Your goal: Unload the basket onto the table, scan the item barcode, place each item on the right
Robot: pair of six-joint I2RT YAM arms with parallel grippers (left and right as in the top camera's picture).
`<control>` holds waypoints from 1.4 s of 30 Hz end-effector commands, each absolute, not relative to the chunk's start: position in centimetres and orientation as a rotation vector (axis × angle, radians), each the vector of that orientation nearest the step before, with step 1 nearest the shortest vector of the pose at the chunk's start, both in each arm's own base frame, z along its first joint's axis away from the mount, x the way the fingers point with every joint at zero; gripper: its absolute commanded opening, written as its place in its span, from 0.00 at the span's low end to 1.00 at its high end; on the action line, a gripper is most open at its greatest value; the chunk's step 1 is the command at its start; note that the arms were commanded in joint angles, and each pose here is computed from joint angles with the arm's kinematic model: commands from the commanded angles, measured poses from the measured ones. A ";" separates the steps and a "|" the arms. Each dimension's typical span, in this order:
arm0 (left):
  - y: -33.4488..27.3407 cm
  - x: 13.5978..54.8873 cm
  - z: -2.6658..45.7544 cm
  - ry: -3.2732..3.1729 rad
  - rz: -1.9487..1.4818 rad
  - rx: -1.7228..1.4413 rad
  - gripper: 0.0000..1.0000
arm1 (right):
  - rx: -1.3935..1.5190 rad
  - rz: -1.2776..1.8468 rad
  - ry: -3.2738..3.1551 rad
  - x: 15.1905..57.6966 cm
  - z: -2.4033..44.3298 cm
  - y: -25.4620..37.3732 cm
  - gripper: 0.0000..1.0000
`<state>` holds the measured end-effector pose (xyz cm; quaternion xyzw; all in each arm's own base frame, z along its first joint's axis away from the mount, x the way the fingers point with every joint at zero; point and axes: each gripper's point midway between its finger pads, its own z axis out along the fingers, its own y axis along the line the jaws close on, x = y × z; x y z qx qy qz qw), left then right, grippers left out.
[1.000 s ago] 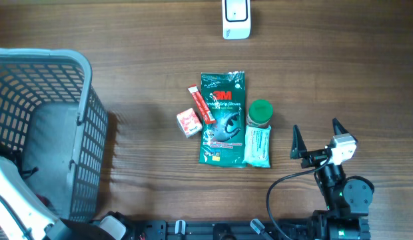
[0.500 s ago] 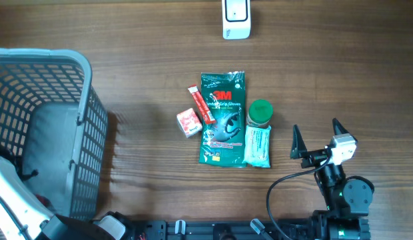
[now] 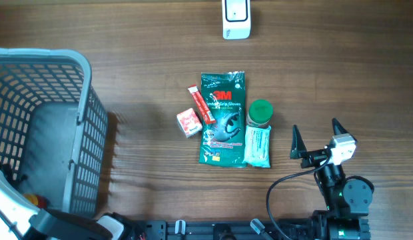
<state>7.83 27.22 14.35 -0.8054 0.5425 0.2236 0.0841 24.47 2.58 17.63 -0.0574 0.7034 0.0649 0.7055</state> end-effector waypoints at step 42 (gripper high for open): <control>21.6 20.8 14.0 2.133 0.398 -1.887 0.39 | -0.111 0.150 1.558 24.5 17.8 2.5 0.99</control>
